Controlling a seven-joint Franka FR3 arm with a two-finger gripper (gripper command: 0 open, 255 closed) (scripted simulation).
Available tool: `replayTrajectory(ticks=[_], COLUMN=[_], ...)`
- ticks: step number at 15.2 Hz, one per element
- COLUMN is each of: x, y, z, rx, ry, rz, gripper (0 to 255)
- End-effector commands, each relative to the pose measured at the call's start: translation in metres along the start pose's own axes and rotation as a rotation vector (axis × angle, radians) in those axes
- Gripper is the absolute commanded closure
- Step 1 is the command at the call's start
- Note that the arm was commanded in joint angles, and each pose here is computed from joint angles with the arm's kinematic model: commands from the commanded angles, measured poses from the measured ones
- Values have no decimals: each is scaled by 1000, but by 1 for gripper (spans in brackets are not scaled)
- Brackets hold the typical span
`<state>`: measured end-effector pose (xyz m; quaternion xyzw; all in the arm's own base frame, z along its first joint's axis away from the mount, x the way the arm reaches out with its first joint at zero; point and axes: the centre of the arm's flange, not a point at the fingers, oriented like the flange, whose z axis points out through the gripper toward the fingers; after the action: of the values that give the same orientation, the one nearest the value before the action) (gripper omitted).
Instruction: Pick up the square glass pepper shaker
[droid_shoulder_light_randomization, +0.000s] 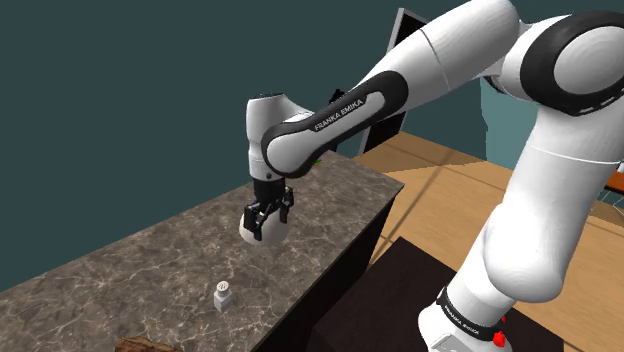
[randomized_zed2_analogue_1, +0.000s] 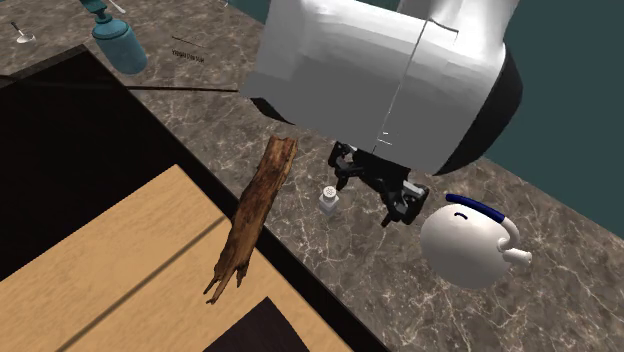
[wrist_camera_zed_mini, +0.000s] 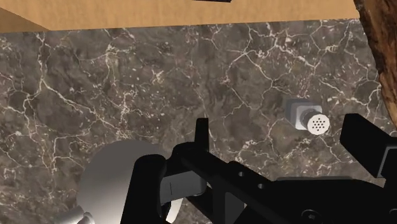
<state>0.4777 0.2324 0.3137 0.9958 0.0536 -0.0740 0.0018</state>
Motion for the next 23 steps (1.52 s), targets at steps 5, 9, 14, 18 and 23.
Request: replayTrajectory(ticks=[5,9,14,18,23], x=[42,69,100,115,119], y=[-42,-69,-103,-119,-119], z=[58,98,149,178,204], rx=[-15,-26,-39,-45,-45], ry=[-35,-59,-88,-102,-102], rz=[-19,-32,-48,-55,-55], gripper=[0,0,0,0,0])
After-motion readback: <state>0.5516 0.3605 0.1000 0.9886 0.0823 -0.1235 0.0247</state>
